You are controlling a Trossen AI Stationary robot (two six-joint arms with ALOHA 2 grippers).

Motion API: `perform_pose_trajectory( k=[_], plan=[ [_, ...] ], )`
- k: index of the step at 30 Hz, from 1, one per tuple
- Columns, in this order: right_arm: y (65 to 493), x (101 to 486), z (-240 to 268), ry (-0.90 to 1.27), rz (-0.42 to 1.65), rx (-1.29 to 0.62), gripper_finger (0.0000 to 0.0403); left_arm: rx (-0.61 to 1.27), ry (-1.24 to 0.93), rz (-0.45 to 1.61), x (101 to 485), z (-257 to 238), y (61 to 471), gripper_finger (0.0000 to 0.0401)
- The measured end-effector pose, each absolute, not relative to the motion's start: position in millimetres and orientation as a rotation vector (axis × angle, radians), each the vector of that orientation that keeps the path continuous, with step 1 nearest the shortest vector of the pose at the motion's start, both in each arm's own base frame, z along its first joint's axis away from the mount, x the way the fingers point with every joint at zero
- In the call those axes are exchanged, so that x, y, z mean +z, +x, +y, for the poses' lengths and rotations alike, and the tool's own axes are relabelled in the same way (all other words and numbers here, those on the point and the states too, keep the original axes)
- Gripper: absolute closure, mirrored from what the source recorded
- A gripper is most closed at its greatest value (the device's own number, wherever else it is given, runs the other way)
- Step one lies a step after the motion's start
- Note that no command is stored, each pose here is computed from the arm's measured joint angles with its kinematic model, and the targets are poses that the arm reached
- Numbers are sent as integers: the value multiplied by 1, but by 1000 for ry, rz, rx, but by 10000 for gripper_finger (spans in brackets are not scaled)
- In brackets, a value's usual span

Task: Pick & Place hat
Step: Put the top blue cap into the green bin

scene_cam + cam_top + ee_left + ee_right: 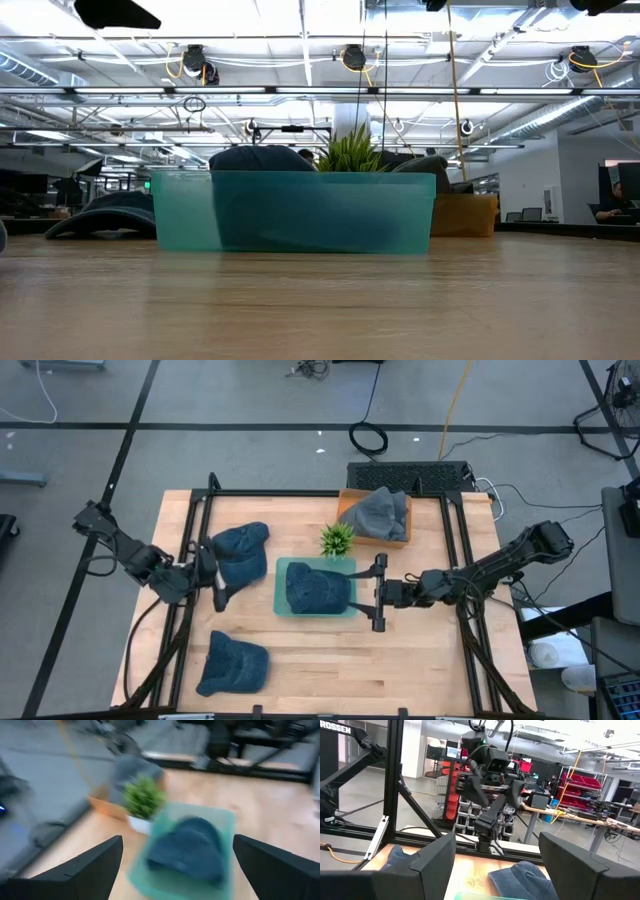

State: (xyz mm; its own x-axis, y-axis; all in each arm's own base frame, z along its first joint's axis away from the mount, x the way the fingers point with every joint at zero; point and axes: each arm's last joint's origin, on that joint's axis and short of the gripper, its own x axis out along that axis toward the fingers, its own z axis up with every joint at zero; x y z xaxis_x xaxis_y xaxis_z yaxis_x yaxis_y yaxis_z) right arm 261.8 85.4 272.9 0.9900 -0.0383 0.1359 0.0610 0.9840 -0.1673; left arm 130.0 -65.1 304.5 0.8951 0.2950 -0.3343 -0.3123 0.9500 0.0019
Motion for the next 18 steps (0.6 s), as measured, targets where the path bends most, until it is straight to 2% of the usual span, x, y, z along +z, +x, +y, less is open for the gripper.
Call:
perform_pose_trajectory(
  k=[5, 11, 18],
  plan=[
    [262, 273, 85, -198, -132, -52, 129, 208, -198, 470, 301, -66, 125, 13],
    [262, 273, 85, -205, -132, -52, 129, 217, -276, 676, 292, -60, 112, 13],
    [262, 273, 85, -227, -131, -54, 129, 241, -476, 852, 295, -57, 99, 13]
  ],
)
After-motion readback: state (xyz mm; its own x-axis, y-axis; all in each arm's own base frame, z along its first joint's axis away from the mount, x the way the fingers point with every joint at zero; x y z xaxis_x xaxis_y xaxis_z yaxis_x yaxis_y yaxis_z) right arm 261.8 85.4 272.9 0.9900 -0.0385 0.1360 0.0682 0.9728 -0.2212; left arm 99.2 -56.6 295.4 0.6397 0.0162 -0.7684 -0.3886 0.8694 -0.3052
